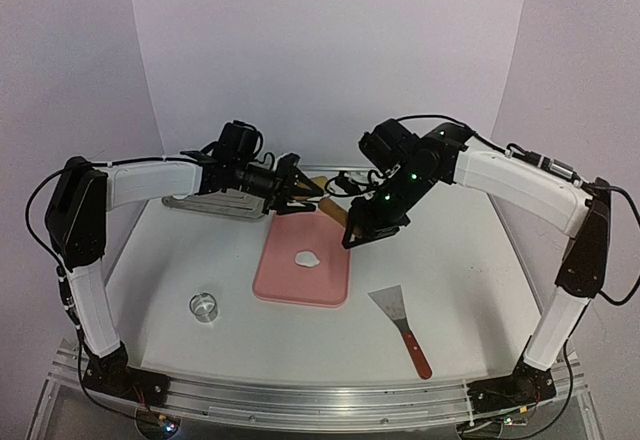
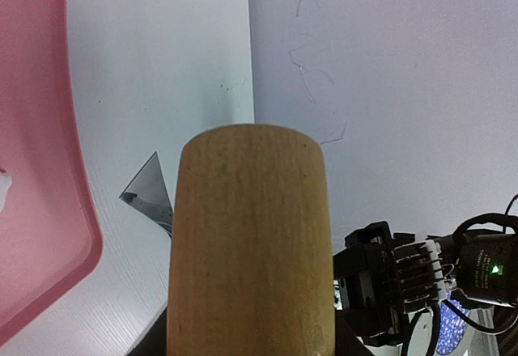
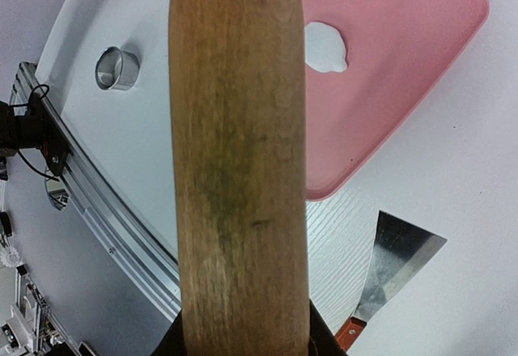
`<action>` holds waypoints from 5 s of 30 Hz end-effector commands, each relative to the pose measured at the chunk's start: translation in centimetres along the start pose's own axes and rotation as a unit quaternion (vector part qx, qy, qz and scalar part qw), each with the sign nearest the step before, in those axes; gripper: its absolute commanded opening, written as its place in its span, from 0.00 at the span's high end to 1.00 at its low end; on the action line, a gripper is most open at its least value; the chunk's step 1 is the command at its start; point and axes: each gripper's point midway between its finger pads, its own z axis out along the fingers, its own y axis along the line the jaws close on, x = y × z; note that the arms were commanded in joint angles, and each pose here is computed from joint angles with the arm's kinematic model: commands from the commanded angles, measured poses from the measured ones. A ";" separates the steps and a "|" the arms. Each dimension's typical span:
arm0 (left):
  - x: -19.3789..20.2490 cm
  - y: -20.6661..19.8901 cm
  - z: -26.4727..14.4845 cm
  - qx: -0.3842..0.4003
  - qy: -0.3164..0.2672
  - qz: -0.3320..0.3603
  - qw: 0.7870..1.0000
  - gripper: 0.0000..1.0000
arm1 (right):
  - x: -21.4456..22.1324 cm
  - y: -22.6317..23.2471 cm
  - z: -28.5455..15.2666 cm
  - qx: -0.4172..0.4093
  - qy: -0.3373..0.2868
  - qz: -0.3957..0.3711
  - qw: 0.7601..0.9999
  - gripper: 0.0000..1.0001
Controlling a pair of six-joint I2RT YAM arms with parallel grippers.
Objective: Roll out the dumpling wrappers from the dough
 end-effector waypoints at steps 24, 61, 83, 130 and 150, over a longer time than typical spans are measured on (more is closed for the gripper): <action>-2.9 -14.0 -9.5 0.252 -0.195 0.044 0.947 1.00 | -11.9 -2.7 -7.2 -0.305 -0.291 0.205 0.883 0.08; -3.5 -11.9 -10.3 0.227 -0.255 0.044 0.939 1.00 | -15.3 1.4 -9.7 -0.440 -0.291 0.185 0.829 0.51; -4.1 -10.9 -11.8 0.220 -0.312 0.029 0.924 1.00 | -15.5 2.9 -7.5 -0.449 -0.252 0.190 0.836 0.38; 0.8 18.9 -7.5 -0.348 -0.074 -0.009 0.934 0.40 | -7.5 -8.5 3.8 -0.149 -0.040 0.324 0.934 1.00; 1.0 23.7 -5.9 -0.467 -0.034 0.008 0.883 0.48 | -4.6 -11.2 8.8 -0.085 0.036 0.339 0.936 1.00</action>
